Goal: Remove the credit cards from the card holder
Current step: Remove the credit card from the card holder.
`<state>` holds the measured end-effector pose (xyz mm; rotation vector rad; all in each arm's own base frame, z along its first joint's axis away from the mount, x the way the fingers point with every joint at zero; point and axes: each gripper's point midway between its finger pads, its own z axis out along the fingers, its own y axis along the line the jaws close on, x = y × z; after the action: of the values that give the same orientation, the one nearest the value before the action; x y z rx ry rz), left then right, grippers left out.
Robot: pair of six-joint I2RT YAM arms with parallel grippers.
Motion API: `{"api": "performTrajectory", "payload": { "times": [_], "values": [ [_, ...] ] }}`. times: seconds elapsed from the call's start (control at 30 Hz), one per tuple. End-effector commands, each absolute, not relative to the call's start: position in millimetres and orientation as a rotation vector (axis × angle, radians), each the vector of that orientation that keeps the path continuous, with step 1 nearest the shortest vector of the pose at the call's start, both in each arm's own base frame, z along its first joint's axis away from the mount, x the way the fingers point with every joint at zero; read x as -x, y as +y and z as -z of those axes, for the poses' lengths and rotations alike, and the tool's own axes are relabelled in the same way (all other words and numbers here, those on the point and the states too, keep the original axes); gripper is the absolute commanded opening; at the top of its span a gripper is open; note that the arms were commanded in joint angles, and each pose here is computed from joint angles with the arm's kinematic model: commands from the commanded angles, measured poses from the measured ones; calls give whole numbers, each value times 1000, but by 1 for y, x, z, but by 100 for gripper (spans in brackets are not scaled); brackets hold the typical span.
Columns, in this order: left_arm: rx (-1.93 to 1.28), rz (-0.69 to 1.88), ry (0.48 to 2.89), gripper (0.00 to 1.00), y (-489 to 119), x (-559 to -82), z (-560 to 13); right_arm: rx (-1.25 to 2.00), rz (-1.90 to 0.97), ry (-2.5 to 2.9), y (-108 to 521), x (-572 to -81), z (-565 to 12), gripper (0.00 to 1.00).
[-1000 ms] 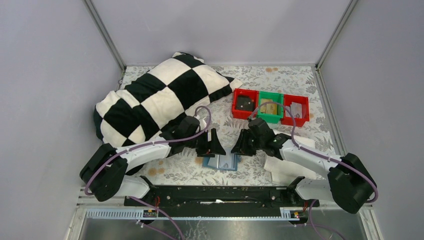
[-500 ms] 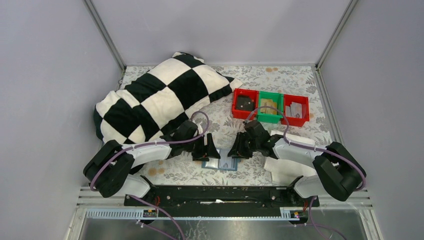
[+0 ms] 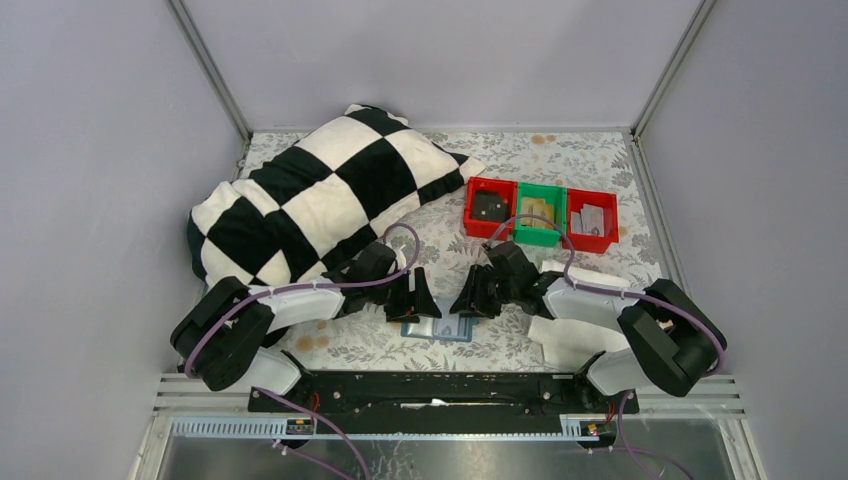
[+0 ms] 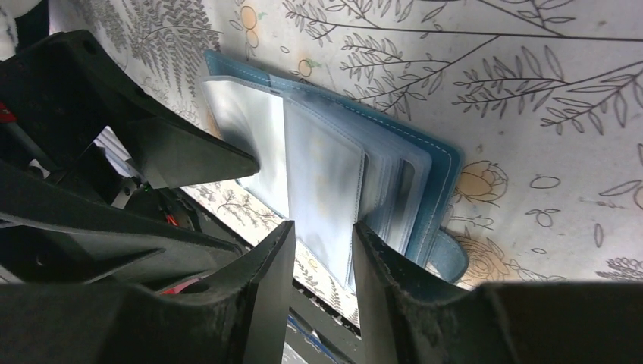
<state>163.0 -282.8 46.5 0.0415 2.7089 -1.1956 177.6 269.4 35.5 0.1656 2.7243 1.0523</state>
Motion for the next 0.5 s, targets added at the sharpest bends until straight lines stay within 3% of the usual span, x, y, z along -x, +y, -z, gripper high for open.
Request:
{"api": "performTrajectory", "payload": {
  "times": [0.0,0.47],
  "values": [
    [-74,1222,2667,73,-286,-167,-50,-155,-1176,2670,283,-178,-50,41],
    [-86,1223,2627,75,-280,-167,-76,-48,-1348,2591,303,-176,-85,39]
  ]
}}
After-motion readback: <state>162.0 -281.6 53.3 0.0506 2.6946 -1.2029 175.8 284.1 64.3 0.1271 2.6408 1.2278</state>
